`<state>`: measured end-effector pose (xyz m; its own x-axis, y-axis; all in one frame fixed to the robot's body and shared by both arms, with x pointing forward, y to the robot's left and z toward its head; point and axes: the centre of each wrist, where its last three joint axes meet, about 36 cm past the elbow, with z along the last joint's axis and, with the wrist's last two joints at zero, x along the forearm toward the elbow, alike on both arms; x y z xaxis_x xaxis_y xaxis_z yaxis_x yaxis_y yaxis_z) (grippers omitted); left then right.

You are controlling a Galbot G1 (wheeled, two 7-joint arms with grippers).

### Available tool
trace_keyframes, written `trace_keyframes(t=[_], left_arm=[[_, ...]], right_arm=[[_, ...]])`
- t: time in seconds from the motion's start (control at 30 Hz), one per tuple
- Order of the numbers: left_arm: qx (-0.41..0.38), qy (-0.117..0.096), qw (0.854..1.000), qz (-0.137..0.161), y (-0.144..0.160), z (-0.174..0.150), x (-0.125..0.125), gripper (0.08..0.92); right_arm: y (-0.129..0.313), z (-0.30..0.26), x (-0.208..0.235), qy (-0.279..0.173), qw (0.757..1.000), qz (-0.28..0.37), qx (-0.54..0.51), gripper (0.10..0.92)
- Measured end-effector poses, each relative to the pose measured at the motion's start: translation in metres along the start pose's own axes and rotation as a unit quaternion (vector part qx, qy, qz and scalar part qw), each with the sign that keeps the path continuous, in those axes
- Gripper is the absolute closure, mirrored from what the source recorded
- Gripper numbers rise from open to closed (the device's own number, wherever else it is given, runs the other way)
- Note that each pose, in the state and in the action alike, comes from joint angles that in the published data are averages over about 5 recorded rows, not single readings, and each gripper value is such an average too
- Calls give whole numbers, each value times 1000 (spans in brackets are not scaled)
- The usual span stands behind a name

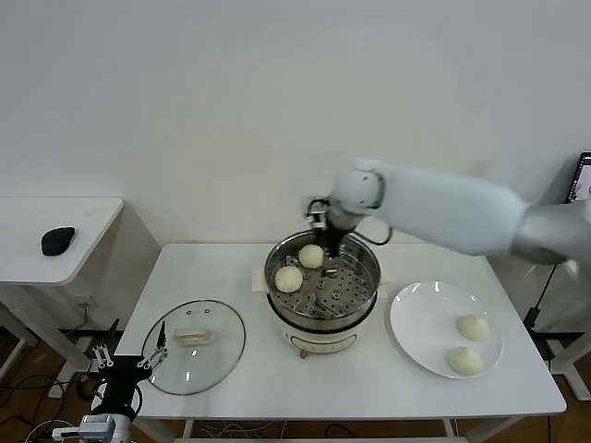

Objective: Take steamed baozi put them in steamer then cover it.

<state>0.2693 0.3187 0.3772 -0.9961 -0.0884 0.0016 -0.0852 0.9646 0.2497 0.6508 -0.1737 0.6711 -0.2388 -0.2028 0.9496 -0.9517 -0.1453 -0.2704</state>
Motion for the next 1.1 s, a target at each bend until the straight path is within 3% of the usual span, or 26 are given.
trace_keyframes(t=[0.4, 0.77, 1.1], left_arm=[[1, 2, 1000, 7, -7, -1, 4, 177], [-3, 4, 1000, 6, -8, -2, 8, 177], [-7, 7, 1000, 5, -9, -1, 11, 177]], right_arm=[[79, 137, 33, 20, 1000, -10, -14, 200], [161, 217, -5, 43, 998, -30, -46, 200], [198, 249, -42, 65, 995, -50, -63, 200]])
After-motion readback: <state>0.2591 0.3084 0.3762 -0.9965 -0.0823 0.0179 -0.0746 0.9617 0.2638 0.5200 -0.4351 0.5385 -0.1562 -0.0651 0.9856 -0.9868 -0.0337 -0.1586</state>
